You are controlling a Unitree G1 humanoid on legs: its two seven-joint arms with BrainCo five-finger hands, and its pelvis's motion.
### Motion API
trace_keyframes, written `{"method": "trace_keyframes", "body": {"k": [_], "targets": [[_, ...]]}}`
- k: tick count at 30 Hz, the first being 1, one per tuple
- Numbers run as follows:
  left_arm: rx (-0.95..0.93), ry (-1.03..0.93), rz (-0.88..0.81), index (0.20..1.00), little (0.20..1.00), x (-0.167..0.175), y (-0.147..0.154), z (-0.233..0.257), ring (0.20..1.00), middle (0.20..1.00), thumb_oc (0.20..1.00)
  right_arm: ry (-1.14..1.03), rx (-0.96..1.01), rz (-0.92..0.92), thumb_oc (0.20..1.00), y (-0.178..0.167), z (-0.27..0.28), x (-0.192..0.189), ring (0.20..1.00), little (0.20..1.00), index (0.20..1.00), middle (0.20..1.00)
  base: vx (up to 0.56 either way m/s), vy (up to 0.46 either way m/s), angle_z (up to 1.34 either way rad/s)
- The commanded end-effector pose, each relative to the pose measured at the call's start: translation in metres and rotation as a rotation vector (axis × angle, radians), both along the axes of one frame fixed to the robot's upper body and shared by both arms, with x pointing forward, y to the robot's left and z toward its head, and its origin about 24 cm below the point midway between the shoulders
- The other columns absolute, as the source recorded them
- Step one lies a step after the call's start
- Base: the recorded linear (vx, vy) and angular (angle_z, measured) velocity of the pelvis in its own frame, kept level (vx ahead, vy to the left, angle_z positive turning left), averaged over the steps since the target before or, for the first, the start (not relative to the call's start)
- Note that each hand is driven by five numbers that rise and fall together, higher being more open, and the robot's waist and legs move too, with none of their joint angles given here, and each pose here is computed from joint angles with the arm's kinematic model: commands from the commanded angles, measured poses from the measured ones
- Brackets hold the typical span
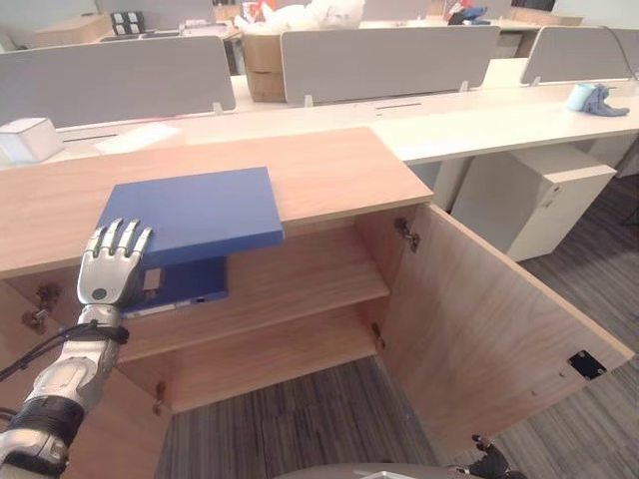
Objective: Put the empty folder in the office cabinet
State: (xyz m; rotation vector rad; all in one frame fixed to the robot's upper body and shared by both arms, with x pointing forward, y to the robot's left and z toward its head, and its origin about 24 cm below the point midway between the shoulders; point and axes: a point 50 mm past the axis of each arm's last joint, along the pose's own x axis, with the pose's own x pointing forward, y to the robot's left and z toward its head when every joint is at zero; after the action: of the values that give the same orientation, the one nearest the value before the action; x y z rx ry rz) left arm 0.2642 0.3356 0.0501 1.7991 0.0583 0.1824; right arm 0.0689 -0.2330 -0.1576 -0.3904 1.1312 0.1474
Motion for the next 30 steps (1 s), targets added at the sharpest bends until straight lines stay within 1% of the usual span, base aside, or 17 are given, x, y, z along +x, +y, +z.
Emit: {"method": "trace_keyframes", "body": {"k": [1,7,12,15,20,21,22,24,25,28,30], "targets": [[0.077,-0.189,0.032,0.2,0.2,0.026,0.014,0.055,0.2,0.2,0.2,-0.094,-0.026,0.039,1.0,-0.006,0.008,0.028,1.0,1.0,1.0,1.0,0.01,0.016,-0.04],[0.124,-0.185,0.031,0.2,0.2,0.032,0.017,0.064,0.2,0.2,0.2,-0.099,-0.026,0.037,1.0,-0.007,0.009,0.028,1.0,1.0,1.0,1.0,0.0,0.007,-0.07],[0.092,-0.207,0.017,0.2,0.2,0.033,0.015,0.069,0.2,0.2,0.2,-0.099,-0.026,0.031,1.0,-0.006,0.008,0.028,1.0,1.0,1.0,1.0,0.0,0.001,-0.01],[0.069,-0.26,-0.026,0.2,0.2,0.033,0.008,0.079,0.2,0.2,0.2,-0.102,-0.028,0.031,1.0,-0.007,0.009,0.029,1.0,1.0,1.0,1.0,0.0,0.0,0.0],[-0.023,-0.411,-0.109,0.2,0.2,0.026,-0.005,0.104,0.2,0.2,0.2,-0.108,-0.026,0.024,1.0,-0.007,0.009,0.029,1.0,1.0,1.0,1.0,0.0,-0.001,0.01],[-0.076,-0.499,-0.174,0.2,0.2,0.024,-0.015,0.122,0.2,0.2,0.2,-0.105,-0.03,0.019,1.0,-0.008,0.009,0.028,1.0,1.0,1.0,1.0,-0.01,-0.004,0.04],[-0.076,-0.499,-0.174,0.2,0.2,0.024,-0.015,0.122,0.2,0.2,0.2,-0.105,-0.03,0.019,1.0,-0.008,0.009,0.028,1.0,1.0,1.0,1.0,-0.01,-0.007,0.1],[-0.156,-0.608,-0.246,0.2,0.2,0.016,-0.026,0.139,0.2,0.2,0.2,-0.106,-0.028,0.026,1.0,-0.007,0.01,0.03,1.0,1.0,1.0,1.0,-0.01,-0.008,0.15],[-0.156,-0.608,-0.246,0.2,0.2,0.016,-0.026,0.139,0.2,0.2,0.2,-0.106,-0.028,0.026,1.0,-0.007,0.01,0.03,1.0,1.0,1.0,1.0,-0.01,-0.008,0.13],[-0.242,-0.721,-0.348,0.2,0.2,0.006,-0.04,0.163,0.2,0.2,0.2,-0.104,-0.026,0.036,1.0,-0.007,0.01,0.031,1.0,1.0,1.0,1.0,-0.01,-0.009,0.04],[-0.318,-0.83,-0.419,0.2,0.2,-0.003,-0.047,0.18,0.2,0.2,0.2,-0.096,-0.023,0.047,1.0,-0.006,0.009,0.032,1.0,1.0,1.0,1.0,-0.01,-0.008,0.02]]}}
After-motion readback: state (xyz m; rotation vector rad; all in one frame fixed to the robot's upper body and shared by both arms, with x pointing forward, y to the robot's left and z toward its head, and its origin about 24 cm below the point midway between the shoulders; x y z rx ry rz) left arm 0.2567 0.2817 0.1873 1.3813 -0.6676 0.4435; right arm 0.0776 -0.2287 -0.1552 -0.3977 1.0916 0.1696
